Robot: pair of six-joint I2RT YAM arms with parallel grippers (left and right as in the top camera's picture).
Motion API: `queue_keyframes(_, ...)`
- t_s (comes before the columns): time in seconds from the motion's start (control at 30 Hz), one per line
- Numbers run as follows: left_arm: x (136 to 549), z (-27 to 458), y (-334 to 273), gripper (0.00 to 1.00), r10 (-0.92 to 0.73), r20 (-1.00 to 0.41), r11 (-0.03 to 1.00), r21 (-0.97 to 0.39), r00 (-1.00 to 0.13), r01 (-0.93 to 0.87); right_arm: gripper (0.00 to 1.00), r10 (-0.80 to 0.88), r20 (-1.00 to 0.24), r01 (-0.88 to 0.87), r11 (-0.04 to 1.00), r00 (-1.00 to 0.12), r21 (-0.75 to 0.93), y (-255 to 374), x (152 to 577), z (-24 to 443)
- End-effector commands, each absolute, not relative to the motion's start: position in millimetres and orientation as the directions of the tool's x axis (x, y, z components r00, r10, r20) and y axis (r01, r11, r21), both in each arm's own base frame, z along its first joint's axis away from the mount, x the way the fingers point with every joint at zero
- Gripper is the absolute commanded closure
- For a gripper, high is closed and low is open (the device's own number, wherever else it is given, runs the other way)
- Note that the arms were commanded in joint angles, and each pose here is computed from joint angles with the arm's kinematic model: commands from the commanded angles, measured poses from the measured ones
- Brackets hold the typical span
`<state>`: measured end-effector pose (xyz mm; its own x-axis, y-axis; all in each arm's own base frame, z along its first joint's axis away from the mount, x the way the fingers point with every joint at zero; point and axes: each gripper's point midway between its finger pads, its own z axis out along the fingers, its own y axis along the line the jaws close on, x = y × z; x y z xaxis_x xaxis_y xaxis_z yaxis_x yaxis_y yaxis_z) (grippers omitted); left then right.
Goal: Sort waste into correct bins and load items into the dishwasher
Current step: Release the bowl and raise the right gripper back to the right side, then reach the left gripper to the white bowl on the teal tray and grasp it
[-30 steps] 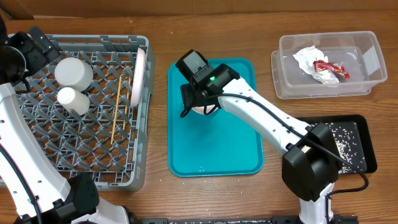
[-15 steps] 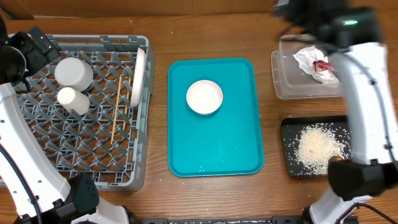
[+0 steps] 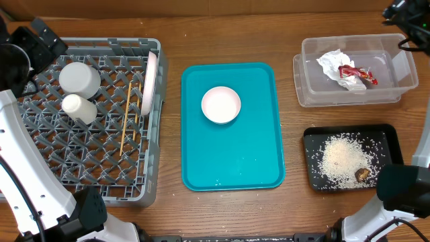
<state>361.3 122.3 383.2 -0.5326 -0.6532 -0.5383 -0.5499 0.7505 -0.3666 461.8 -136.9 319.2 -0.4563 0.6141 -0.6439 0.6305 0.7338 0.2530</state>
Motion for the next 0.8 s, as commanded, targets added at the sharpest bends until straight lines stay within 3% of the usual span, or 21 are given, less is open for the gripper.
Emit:
queue_keyframes(0.0,373,399,68,0.00,-0.629,-0.463,0.749,-0.575,-0.624,-0.329,0.00,0.626,-0.643,0.637,0.723,-0.441,0.267,-144,458,322)
queue_keyframes(0.1,374,421,10,0.00,-0.426,-0.538,0.768,-0.640,-0.727,0.024,0.00,0.628,-0.643,0.639,0.721,-0.439,0.267,-146,458,322)
queue_keyframes(0.17,374,424,-19,0.00,-0.337,-0.572,0.770,-0.625,-0.748,0.130,0.00,0.628,-0.643,0.639,0.721,-0.439,0.267,-146,458,322)
queue_keyframes(0.5,396,369,-132,0.00,-0.067,-0.576,0.919,-0.353,-0.815,0.174,0.00,0.628,-0.643,0.639,0.721,-0.439,0.267,-146,458,322)
queue_keyframes(0.77,412,264,-226,0.00,0.150,-0.389,0.920,-0.282,-0.909,0.272,0.00,0.628,-0.643,0.639,0.721,-0.439,0.267,-146,458,322)
